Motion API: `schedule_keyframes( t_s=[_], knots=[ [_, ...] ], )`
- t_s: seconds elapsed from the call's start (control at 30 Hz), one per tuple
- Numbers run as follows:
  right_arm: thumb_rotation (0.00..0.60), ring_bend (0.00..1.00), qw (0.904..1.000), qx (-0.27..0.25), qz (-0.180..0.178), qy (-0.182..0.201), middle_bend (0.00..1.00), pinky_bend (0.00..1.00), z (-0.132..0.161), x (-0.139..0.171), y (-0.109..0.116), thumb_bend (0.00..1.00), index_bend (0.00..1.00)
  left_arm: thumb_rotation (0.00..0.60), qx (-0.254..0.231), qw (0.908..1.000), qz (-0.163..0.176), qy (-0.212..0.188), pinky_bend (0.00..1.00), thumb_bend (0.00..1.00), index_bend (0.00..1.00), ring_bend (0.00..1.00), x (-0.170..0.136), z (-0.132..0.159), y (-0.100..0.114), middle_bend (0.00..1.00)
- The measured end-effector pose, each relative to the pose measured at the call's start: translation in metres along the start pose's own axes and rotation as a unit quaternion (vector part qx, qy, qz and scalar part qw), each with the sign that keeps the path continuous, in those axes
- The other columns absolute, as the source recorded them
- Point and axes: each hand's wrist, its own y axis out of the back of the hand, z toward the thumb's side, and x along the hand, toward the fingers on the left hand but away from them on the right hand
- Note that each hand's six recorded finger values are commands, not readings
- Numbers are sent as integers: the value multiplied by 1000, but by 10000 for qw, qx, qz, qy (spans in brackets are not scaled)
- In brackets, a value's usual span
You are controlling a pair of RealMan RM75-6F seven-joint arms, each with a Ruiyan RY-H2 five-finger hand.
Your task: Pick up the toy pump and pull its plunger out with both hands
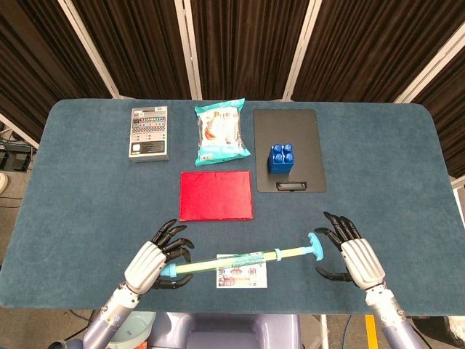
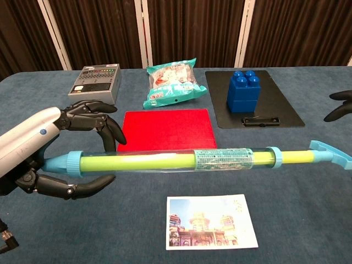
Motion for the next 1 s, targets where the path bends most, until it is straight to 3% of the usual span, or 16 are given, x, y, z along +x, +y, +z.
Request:
schedule_keyframes(
  t_s=[0.17, 0.43, 0.73, 1.0],
  knots=[
    [600, 0, 9994, -345, 75, 24, 0, 0, -2, 0, -2, 294, 272, 600, -314, 9995, -8, -26, 10, 413, 719, 104, -4, -2, 5, 358],
    [600, 0, 9956, -876, 210, 245, 8, 0, 4, 0, -7, 338, 425, 600, -595, 9975, 47, -372, 10, 409, 719, 104, 1, 12, 7, 359],
    [600, 0, 9957, -836, 144, 383, 130, 0, 8, 2, -7, 381, 732, 600, -627, 9972, -60, -401, 10, 408, 720, 104, 9, 14, -1, 359],
    [600, 0, 9979, -569, -47, 292, 208, 0, 3, 0, 0, 474, 837, 600, -670, 9967, -65, -454, 10, 408, 720, 104, 7, 15, 2, 358]
  ],
)
